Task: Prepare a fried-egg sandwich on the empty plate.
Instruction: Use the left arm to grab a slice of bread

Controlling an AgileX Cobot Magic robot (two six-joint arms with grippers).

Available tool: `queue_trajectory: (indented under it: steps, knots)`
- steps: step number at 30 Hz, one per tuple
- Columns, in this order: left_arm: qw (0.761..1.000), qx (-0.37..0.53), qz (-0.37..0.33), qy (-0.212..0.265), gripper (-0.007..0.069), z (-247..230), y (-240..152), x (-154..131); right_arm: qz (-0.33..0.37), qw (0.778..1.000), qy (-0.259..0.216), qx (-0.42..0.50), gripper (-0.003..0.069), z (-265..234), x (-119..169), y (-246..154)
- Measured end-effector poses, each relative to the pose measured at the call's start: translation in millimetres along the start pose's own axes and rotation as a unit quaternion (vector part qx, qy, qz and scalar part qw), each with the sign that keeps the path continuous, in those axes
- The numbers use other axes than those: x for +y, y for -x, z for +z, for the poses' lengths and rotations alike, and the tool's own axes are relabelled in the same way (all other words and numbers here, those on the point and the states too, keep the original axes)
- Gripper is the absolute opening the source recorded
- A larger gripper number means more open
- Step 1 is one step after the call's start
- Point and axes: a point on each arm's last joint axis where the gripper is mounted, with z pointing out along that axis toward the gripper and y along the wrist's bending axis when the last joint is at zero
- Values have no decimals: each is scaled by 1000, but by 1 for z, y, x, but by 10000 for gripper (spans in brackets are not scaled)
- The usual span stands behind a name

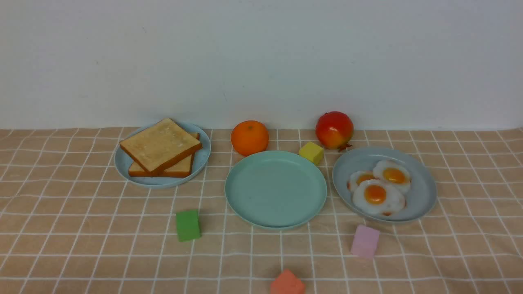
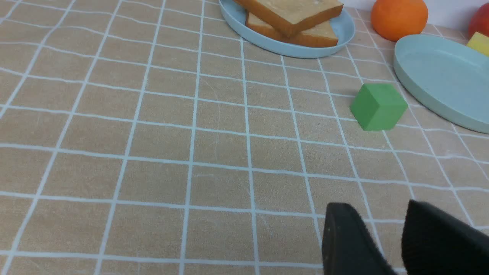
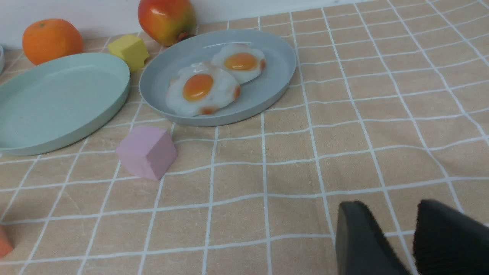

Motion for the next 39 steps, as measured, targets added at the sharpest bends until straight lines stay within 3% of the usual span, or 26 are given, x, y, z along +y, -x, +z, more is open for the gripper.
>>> queue_trajectory:
  steps: [20, 30, 39]
  knots:
    - [1000, 0, 2, 1, 238, 0, 0, 0, -4, 1000, -1, 0, 241, 0, 0, 0]
    - [995, -6, 93, 36, 238, 0, 2, 6, -6, 1000, -1, 0, 241, 0, 0, 0]
    - [993, -7, 109, 42, 238, 0, 2, 7, -6, 1000, -1, 0, 241, 0, 0, 0]
